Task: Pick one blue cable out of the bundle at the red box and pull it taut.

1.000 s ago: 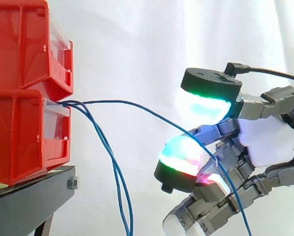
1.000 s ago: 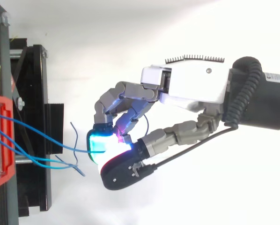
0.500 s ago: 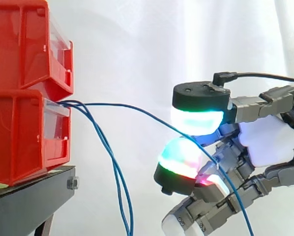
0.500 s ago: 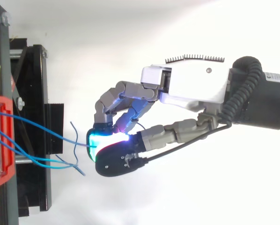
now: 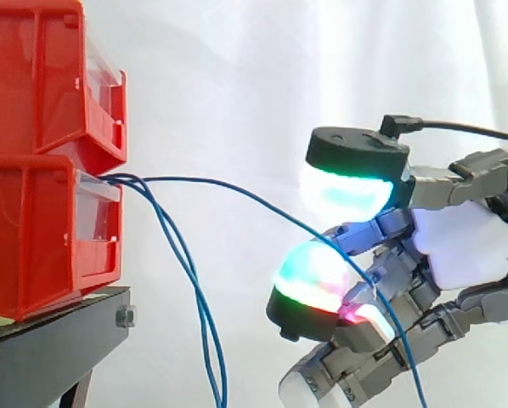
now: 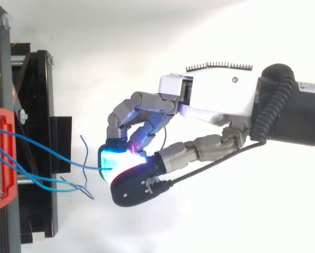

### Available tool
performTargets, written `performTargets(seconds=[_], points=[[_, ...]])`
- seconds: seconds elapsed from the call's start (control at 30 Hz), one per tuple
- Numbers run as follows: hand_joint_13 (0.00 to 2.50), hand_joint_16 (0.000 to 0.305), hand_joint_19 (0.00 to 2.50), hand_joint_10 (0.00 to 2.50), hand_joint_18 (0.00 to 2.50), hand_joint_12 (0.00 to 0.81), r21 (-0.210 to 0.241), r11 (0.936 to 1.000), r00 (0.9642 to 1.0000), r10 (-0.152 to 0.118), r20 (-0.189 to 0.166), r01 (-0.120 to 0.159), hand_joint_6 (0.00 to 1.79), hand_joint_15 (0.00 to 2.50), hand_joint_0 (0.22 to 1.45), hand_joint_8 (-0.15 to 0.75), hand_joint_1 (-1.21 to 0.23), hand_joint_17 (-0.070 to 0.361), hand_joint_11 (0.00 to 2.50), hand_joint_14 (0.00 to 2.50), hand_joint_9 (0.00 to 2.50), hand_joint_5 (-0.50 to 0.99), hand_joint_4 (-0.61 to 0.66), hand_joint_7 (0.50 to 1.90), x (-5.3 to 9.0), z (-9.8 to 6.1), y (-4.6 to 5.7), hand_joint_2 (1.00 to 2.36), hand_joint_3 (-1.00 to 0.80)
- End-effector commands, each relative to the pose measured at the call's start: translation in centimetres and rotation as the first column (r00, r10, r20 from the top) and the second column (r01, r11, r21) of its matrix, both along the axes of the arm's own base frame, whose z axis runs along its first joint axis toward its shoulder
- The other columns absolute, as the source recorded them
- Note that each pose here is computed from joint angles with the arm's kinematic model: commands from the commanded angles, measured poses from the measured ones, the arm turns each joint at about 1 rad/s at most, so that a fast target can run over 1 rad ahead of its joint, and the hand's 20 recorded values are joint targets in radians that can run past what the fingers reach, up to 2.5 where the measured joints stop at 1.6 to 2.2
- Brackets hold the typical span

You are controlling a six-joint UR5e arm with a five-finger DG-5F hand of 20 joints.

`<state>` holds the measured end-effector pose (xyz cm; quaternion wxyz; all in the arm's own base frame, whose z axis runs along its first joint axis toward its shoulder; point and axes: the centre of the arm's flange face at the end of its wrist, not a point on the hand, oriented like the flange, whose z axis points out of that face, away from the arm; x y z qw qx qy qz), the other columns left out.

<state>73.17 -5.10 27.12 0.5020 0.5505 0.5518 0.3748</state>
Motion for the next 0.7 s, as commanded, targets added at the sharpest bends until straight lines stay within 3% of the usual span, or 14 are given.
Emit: performTargets(seconds=[0.0, 0.23, 0.37, 0.43, 0.63, 0.67], points=[[0.38, 0.067, 0.23, 0.0, 0.2, 0.408, 0.0, 1.0, 1.0, 0.001, -0.001, -0.001, 0.84, 0.3, 0.45, 0.4, -0.51, 0.15, 1.12, 0.01, 0.87, -0.13, 0.13, 0.85, -0.01, -0.03, 0.06, 1.0, -0.5], [0.38, 0.074, 0.25, 0.0, 0.18, 0.436, 0.0, 1.0, 1.0, 0.001, -0.001, -0.001, 0.77, 0.3, 0.54, 0.426, -0.4, 0.166, 1.07, 0.01, 0.9, -0.1, 0.13, 0.89, -0.01, -0.03, 0.06, 1.0, -0.25], [0.39, 0.077, 0.24, 0.0, 0.19, 0.449, 0.0, 1.0, 1.0, -0.001, -0.001, 0.001, 0.75, 0.29, 0.51, 0.443, -0.39, 0.173, 1.08, 0.01, 0.91, -0.1, 0.13, 0.94, -0.02, -0.03, -0.06, 1.19, -0.24], [0.39, 0.077, 0.24, 0.0, 0.19, 0.451, 0.0, 1.0, 1.0, 0.001, -0.001, -0.001, 0.76, 0.29, 0.5, 0.449, -0.42, 0.174, 1.07, 0.01, 0.92, -0.1, 0.13, 0.93, -0.01, -0.03, 0.06, 1.19, -0.24], [0.4, 0.076, 0.23, 0.0, 0.21, 0.445, 0.0, 1.0, 1.0, -0.001, -0.001, 0.001, 0.79, 0.29, 0.53, 0.439, -0.53, 0.17, 1.07, 0.01, 0.91, -0.11, 0.15, 0.89, -0.02, -0.03, -0.06, 1.0, -0.24], [0.38, 0.07, 0.24, 0.0, 0.18, 0.423, 0.0, 1.0, 1.0, 0.001, -0.002, -0.001, 0.79, 0.3, 0.52, 0.419, -0.53, 0.159, 1.07, 0.01, 0.89, -0.11, 0.14, 0.9, -0.05, -0.1, 0.05, 1.0, -0.31]])
